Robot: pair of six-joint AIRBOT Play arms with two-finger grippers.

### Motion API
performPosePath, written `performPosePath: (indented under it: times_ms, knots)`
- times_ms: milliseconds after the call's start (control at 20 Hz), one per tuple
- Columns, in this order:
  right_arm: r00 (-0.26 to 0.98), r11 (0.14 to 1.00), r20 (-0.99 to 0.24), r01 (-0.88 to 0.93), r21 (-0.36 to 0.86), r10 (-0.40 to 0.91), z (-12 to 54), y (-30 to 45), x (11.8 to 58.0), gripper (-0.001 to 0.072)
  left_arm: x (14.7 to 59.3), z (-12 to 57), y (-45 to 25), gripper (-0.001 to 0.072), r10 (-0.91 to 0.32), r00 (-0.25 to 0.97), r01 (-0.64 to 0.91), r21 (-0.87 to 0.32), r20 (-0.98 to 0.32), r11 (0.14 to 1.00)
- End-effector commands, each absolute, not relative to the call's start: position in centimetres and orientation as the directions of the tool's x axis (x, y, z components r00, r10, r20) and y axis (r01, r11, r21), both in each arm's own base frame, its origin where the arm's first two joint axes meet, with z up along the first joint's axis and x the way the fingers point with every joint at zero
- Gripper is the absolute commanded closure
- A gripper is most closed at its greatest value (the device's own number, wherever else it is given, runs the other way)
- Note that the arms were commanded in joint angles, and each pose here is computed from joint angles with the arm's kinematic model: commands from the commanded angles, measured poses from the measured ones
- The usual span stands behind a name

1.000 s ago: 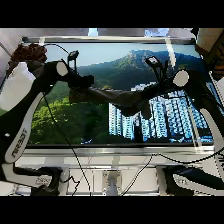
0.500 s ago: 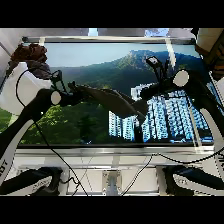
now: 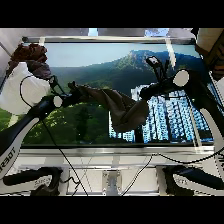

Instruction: Fold the shirts.

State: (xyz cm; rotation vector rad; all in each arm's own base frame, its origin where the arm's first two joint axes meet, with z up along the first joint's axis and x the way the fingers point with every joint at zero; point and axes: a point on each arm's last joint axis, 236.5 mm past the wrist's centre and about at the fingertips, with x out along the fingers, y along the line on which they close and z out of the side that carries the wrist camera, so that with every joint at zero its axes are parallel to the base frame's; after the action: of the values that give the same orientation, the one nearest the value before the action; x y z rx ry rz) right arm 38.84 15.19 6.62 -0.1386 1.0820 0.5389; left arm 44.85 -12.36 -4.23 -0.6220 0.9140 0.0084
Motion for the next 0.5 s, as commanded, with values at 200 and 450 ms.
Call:
performPosePath:
  times_ms: [200, 450]
  knots:
    - [0.355, 0.864, -0.869, -0.481, 0.145, 0.344, 6.5, 15.1, 38.8, 0.0365, 47.5, -5.5, -15.9, 0.0537, -0.379, 0.53, -0.179, -0.536, -0.759, 0.825]
    - [0.333, 0.865, -0.887, -0.485, 0.13, 0.32, 6.1, 14.5, 38.3, 0.0286, 46.0, -6.6, -14.2, 0.0461, -0.393, 0.435, -0.226, -0.521, -0.81, 0.823]
